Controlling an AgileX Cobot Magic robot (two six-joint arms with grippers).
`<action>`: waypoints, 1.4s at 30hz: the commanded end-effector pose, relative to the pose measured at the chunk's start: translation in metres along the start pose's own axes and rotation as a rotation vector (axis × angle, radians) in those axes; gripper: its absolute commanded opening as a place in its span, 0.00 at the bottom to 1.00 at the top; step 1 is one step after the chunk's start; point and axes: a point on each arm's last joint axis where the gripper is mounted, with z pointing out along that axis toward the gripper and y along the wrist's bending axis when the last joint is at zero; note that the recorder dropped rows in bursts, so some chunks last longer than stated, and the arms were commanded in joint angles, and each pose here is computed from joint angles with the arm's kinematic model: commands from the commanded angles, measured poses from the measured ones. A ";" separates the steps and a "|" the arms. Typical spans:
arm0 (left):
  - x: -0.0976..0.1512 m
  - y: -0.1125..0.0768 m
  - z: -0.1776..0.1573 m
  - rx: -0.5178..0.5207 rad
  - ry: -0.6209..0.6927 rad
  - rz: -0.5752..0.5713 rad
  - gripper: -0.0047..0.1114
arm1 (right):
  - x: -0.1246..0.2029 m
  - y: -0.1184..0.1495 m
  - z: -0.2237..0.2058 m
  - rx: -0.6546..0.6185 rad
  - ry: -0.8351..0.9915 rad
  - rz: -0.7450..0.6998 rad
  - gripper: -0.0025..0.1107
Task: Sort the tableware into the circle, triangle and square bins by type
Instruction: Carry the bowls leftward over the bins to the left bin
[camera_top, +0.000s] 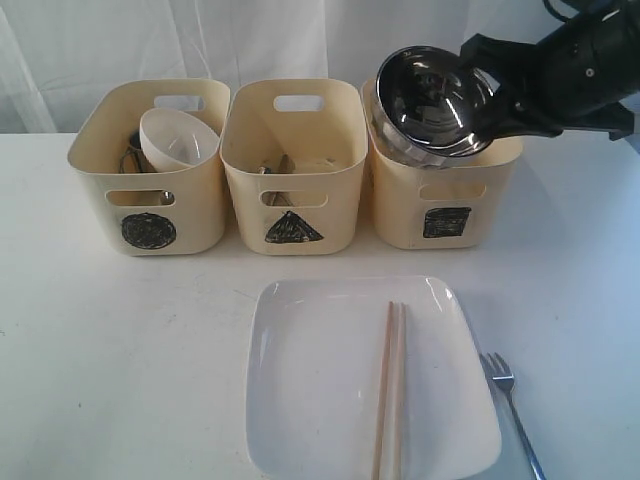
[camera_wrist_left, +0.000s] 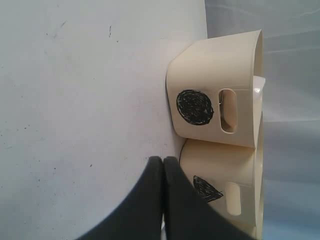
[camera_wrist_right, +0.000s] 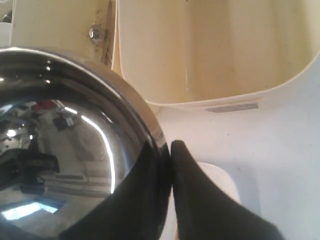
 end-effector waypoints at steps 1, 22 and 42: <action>0.000 0.000 0.000 0.008 -0.003 0.000 0.04 | 0.000 0.015 0.009 -0.052 -0.003 -0.047 0.02; 0.000 -0.001 0.000 0.010 -0.003 0.000 0.04 | 0.003 0.120 0.115 -0.292 -0.015 -0.159 0.02; 0.000 -0.001 0.000 0.014 -0.005 0.005 0.04 | 0.000 0.177 0.163 -0.369 -0.153 -0.288 0.02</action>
